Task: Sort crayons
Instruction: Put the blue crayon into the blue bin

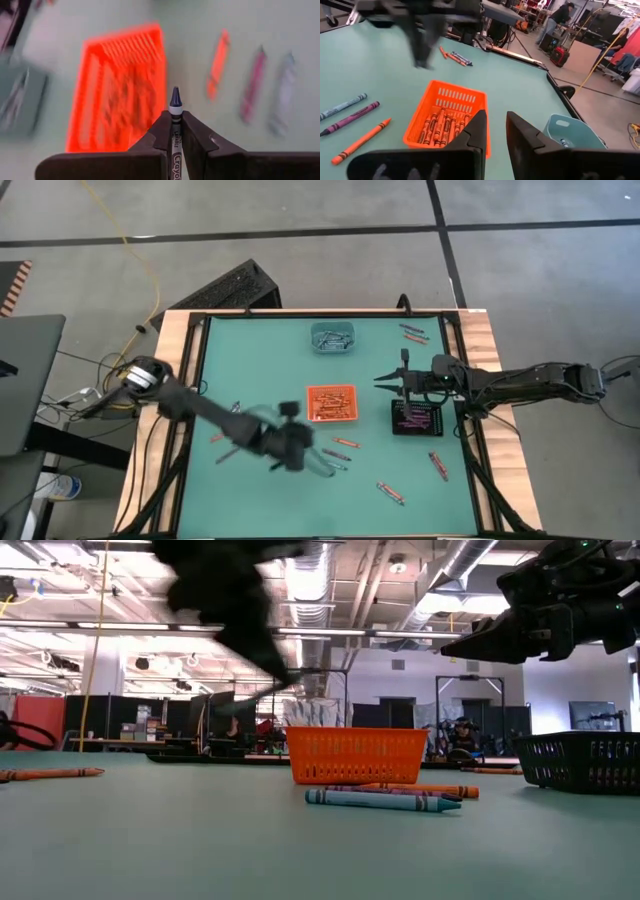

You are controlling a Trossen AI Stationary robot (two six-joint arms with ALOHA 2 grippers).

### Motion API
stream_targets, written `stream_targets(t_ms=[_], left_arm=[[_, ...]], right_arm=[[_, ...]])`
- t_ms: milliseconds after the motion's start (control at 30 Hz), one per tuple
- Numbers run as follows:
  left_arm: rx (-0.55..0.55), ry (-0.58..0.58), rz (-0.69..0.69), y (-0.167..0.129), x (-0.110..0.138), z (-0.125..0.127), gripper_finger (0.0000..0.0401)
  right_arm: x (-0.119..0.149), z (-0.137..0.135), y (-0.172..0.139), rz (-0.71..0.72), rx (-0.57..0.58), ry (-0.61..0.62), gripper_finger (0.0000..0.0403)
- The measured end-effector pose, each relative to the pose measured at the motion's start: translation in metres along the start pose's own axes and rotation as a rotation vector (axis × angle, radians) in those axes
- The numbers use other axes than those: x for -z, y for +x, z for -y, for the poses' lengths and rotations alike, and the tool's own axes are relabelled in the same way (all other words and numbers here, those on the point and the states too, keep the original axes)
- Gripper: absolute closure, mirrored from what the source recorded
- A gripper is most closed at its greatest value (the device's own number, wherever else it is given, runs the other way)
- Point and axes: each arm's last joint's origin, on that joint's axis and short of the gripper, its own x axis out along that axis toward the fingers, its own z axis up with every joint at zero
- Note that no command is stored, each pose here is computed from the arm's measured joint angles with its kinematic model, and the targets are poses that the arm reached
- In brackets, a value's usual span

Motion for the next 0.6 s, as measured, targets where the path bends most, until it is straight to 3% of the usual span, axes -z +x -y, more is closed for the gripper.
stream_targets(t_ms=[100, 267, 467, 600], left_arm=[[0.03, -0.013, 0.086, 0.025, -0.015, -0.048, 0.039], [-0.021, -0.113, 0.208, 0.052, -0.021, -0.134, 0.039], [-0.108, -0.226, 0.304, 0.061, -0.008, -0.222, 0.039], [-0.137, -0.303, 0.298, 0.062, 0.007, -0.259, 0.039]], right_arm=[[0.0, 0.0, 0.0, 0.0, 0.0, -0.003, 0.0332], [0.0, 0.0, 0.0, -0.004, -0.001, -0.019, 0.0332], [0.001, 0.0, 0.0, -0.008, -0.003, -0.044, 0.0332], [0.001, 0.0, 0.0, -0.009, -0.003, -0.079, 0.0332]])
